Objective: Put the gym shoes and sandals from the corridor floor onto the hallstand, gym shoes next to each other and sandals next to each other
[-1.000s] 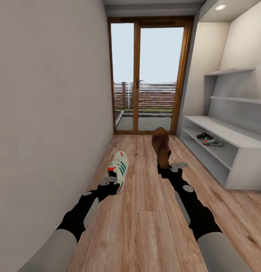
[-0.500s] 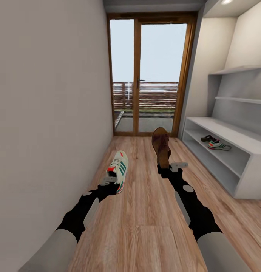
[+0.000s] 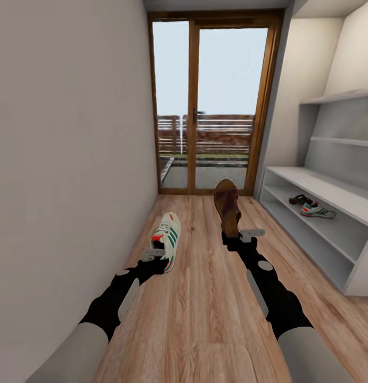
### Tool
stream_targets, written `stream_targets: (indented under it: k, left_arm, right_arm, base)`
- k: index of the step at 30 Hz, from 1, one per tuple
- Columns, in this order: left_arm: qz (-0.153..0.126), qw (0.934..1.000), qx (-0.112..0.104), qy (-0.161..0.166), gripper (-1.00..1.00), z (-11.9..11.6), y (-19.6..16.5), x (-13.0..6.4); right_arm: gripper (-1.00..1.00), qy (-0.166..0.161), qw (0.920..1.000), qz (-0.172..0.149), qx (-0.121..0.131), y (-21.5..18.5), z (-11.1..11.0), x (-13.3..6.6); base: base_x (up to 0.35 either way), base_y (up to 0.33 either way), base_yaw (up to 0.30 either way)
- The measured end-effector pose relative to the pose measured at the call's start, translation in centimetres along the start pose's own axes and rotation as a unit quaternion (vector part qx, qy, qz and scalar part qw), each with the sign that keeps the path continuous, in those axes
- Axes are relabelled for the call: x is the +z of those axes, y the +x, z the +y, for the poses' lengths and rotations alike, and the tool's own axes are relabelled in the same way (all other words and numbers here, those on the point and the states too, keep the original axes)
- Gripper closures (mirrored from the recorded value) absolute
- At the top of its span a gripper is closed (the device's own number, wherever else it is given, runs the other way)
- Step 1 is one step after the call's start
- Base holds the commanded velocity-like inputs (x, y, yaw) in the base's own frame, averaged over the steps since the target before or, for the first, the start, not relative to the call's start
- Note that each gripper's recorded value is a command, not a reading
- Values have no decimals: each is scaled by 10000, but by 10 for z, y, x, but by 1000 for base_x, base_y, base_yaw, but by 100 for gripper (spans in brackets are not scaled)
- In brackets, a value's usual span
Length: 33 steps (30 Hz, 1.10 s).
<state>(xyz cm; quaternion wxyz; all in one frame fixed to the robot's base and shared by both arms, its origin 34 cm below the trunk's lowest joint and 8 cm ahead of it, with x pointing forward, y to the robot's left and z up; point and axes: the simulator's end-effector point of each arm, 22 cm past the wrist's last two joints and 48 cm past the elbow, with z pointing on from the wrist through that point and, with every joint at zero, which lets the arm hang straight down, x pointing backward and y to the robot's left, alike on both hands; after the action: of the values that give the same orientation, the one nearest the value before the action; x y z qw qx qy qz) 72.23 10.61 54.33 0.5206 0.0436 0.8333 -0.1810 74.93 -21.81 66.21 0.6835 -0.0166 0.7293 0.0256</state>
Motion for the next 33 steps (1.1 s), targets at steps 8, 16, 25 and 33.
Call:
stream_targets:
  k: [8,16,25,33]
  left_arm:
    - [-1,10000,-4,1,100,0,0,0]
    - [9,10000,-3,-8,100,1,0,0]
    - [21,10000,-5,-7,100,1,1,0]
    - [23,10000,0,-5,100,0,1,0]
  right_arm:
    - [100,0,10000,5,-2,0,0,0]
    - [100,-5,10000,-8,13,-1,0,0]
    - [100,-9,10000,-72,13,-13,-1,-2]
    - [100,-10,10000,9,13,-12,-2,-2]
  base:
    - [346,-124,0]
    - [346,-125,0]
    - [346,-125,0]
    - [346,-125,0]
